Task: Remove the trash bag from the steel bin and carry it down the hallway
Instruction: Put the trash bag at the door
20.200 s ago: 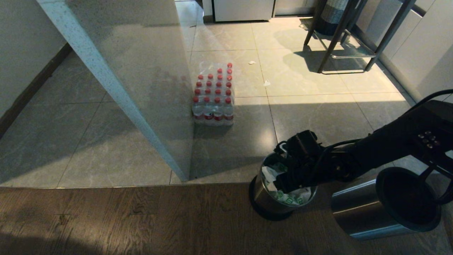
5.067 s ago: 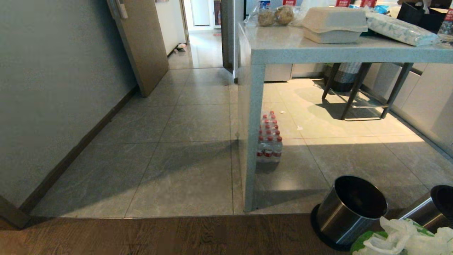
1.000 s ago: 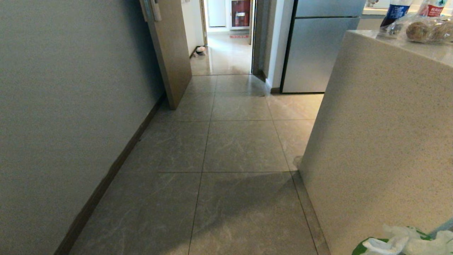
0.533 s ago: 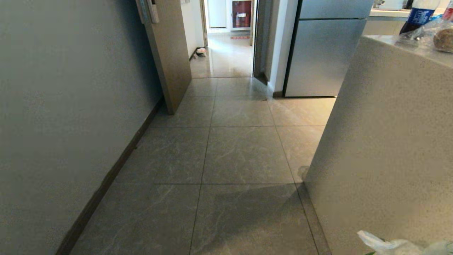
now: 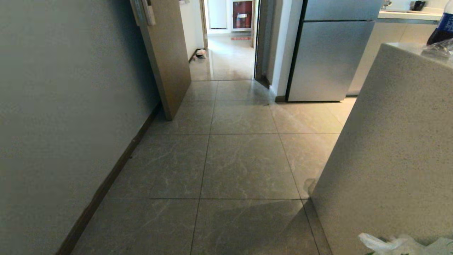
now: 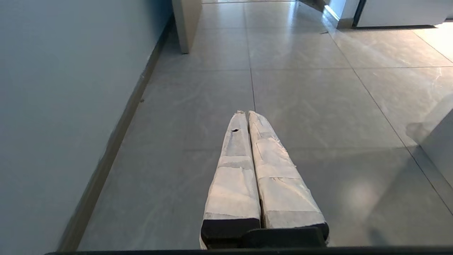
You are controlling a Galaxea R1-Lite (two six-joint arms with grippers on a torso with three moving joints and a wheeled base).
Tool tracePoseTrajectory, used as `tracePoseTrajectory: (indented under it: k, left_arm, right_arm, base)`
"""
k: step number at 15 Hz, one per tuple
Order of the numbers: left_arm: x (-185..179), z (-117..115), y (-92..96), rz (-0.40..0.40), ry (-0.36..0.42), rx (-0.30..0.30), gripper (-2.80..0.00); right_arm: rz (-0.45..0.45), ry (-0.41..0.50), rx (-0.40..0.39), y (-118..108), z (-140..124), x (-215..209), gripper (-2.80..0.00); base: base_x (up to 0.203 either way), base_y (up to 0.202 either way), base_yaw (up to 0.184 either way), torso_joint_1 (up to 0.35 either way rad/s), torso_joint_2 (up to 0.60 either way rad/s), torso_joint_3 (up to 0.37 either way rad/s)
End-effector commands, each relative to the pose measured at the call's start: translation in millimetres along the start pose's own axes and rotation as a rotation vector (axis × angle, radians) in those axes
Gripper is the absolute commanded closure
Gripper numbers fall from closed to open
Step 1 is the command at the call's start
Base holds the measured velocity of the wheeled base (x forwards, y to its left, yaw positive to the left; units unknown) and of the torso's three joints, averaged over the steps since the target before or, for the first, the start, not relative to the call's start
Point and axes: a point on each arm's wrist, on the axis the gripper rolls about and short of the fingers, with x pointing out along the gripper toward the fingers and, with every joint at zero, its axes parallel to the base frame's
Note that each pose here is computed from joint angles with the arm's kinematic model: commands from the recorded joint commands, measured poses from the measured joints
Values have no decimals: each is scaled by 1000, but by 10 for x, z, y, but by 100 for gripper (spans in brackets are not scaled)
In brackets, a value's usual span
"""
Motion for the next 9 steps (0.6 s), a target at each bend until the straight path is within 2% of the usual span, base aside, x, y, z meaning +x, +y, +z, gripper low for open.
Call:
tracePoseTrajectory:
  k: [1, 9]
  left_arm:
    - [1, 0, 0, 0, 1, 0, 0]
    - [1, 0, 0, 0, 1, 0, 0]
  right_arm:
    - [-2, -39, -2, 0, -9, -29, 0]
    - [-2, -39, -1, 0, -9, -29, 0]
  base:
    - [189, 0, -1, 2, 2, -1]
    - [191, 0, 1, 2, 3, 2]
